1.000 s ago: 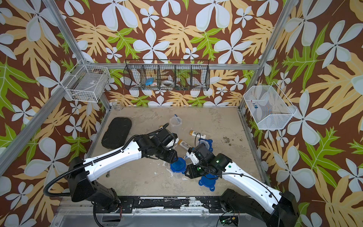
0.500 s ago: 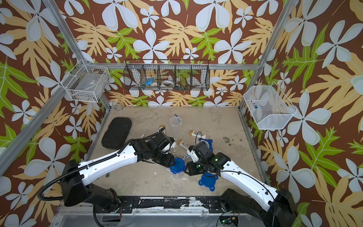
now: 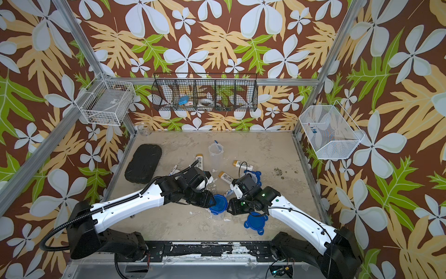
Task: Pack away toiletry kits
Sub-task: Close the fastener on the container, then pick up the container from the center of the board.
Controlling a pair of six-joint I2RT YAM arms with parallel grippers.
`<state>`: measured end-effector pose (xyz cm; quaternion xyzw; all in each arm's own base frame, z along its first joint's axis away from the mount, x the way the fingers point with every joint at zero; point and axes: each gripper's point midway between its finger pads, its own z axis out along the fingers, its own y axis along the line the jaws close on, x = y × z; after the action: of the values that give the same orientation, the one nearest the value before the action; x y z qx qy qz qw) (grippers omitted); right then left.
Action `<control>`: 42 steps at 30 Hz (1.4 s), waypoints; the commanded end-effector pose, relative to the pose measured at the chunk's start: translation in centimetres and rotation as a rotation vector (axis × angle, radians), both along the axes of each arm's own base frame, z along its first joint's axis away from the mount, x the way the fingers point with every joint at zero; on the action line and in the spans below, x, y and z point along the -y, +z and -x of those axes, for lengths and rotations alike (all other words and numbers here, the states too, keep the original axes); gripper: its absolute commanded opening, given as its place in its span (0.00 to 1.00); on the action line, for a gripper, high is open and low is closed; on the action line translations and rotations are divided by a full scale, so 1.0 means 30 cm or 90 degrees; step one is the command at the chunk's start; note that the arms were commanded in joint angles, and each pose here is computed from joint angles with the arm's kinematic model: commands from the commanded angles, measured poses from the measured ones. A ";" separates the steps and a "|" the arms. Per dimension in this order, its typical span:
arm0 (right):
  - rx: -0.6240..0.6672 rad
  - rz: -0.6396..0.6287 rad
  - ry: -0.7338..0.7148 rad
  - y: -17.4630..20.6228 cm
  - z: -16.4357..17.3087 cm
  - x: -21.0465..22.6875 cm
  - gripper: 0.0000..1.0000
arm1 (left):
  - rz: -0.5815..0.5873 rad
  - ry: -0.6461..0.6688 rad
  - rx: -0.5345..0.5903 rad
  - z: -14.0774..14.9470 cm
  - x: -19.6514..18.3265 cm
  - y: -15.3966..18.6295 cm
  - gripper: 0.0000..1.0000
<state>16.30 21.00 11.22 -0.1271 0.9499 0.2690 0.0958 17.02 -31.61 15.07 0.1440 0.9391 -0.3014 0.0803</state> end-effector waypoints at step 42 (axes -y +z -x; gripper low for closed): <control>0.101 -0.033 -0.061 0.114 -0.018 0.099 0.95 | -0.287 -0.106 0.141 -0.044 0.012 -0.013 1.00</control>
<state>16.56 18.76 14.57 -0.1120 0.9324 0.2932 0.1792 18.26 -32.68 15.11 0.2630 0.9520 -0.0980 0.1221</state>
